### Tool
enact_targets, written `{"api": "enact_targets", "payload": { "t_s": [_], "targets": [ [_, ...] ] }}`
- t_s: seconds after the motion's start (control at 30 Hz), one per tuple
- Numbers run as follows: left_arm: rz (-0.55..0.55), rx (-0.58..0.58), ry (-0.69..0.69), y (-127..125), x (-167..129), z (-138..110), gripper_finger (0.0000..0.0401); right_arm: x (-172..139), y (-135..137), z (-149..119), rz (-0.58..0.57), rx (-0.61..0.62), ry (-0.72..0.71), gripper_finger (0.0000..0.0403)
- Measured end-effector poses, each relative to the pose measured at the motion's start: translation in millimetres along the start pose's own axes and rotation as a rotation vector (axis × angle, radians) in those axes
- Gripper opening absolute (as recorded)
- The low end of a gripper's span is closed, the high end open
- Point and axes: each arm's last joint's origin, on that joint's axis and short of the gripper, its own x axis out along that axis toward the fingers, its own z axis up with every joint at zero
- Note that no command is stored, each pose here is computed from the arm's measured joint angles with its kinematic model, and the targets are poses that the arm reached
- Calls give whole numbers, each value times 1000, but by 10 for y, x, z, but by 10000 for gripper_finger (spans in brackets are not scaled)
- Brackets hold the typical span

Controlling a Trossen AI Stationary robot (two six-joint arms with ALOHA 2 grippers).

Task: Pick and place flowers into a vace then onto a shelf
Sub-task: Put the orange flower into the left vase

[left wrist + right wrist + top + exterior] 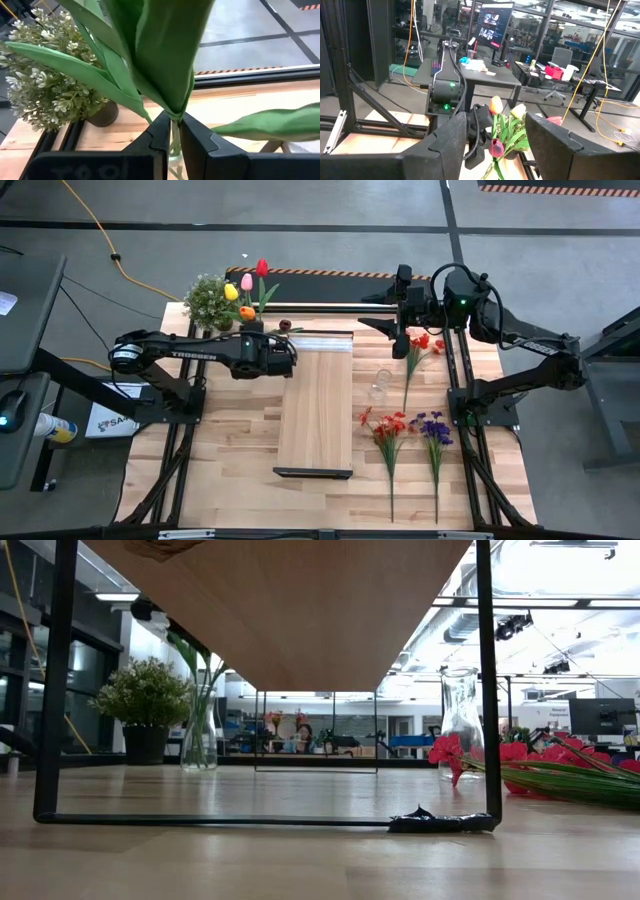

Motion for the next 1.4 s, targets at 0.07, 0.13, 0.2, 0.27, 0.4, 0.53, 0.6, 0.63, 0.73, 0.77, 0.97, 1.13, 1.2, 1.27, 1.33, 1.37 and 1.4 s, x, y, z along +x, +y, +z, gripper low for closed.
{"api": "enact_targets", "payload": {
  "t_s": [0.07,0.13,0.2,0.27,0.4,0.53,0.6,0.63,0.73,0.77,0.97,1.13,1.2,1.27,1.33,1.37,1.4],
  "targets": [
    [4,-6,2,0,16,9,74,0,0,0,0,0,0,194],
    [2,-9,9,-3,18,8,74,0,0,0,0,0,0,194],
    [2,-18,11,-6,25,12,74,0,0,0,0,0,0,194],
    [2,-19,18,-6,29,12,74,0,0,0,0,0,0,194],
    [6,-23,34,-2,48,17,74,0,0,0,0,0,0,194],
    [8,-27,47,-2,59,20,74,0,0,0,0,0,0,194],
    [8,-28,46,-2,60,21,74,0,0,0,0,0,0,194],
    [7,-29,46,-3,60,21,74,0,0,0,0,0,0,194],
    [-2,-45,44,-18,60,24,74,0,0,0,0,0,0,194],
    [-4,-50,43,-22,61,25,74,0,0,0,0,0,0,194],
    [-4,-51,44,-22,61,25,74,0,0,0,0,0,0,194],
    [-6,-29,49,-23,60,23,74,0,0,0,0,0,0,194],
    [-8,-27,57,-23,60,21,74,0,0,0,0,-1,0,194],
    [-9,-26,62,-24,60,19,78,0,0,0,0,-1,0,194],
    [-9,-24,64,-23,59,19,92,0,0,0,0,-1,0,194],
    [-9,-24,64,-24,60,19,103,0,0,0,0,-1,0,194],
    [-9,-25,64,-24,60,19,116,0,0,0,0,-1,0,194]
  ]
}}
